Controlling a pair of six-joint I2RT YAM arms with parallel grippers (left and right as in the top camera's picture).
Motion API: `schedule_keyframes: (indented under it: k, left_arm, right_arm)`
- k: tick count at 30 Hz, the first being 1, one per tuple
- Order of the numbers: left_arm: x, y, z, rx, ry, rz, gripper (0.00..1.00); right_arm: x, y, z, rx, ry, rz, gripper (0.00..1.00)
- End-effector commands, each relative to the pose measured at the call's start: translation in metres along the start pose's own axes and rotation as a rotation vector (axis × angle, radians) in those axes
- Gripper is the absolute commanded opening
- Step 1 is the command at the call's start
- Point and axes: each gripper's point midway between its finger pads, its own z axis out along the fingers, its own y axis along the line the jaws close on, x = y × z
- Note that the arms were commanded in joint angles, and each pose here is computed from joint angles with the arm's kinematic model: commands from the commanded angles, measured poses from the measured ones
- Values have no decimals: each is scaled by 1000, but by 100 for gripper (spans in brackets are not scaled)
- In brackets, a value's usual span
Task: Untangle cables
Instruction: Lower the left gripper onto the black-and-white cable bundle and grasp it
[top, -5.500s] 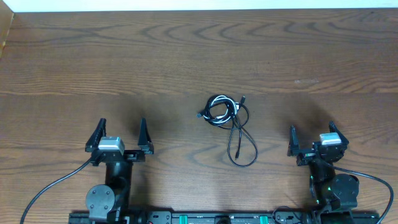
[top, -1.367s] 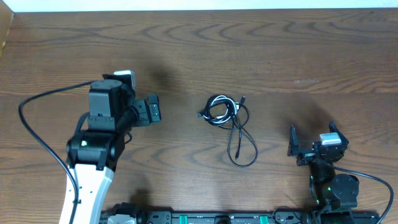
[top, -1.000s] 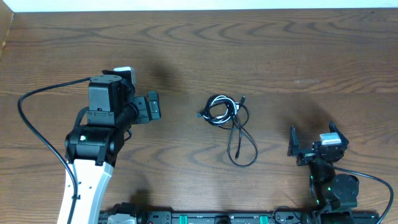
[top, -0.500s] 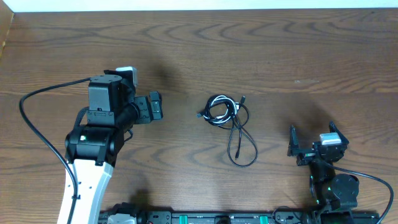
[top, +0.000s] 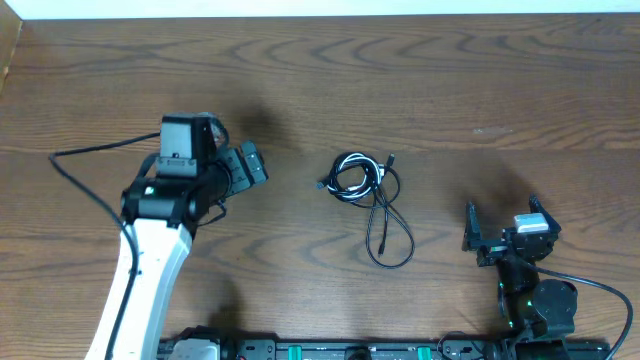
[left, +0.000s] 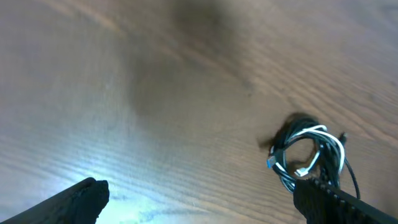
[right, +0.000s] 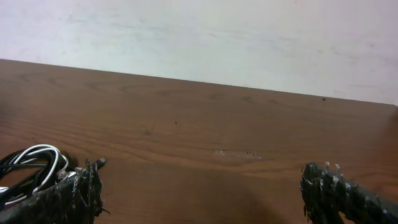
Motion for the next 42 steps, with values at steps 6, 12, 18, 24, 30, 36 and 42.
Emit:
schedule_keyframes:
  k: [6,12,18,24,30,36,42]
  left_arm:
    - [10,0,28,-44,99,-178,100]
    - [35,-23,46,-40,179,-90,100]
    - [66,-61,60,-12,230,-83,100]
    - [89,-90,81,-14,263,-268,100]
    - [110,-117,107,9,281,-331,100]
    - [122,-126,140,-6,294,-439,100]
    - [138,-115,165,-73,338,-507,56]
  right_arm:
    - [1,1,0,-2,1,1,99]
    - [1,1,0,-2,1,1,99]
    - [1,1,0,-2,1,1,99]
    - [1,1,0,-2,1,1,99]
    - [1,1,0,-2,1,1,99]
    - [1,1,0,-2,1,1,99]
    - [1,1,0,-2,1,1,99]
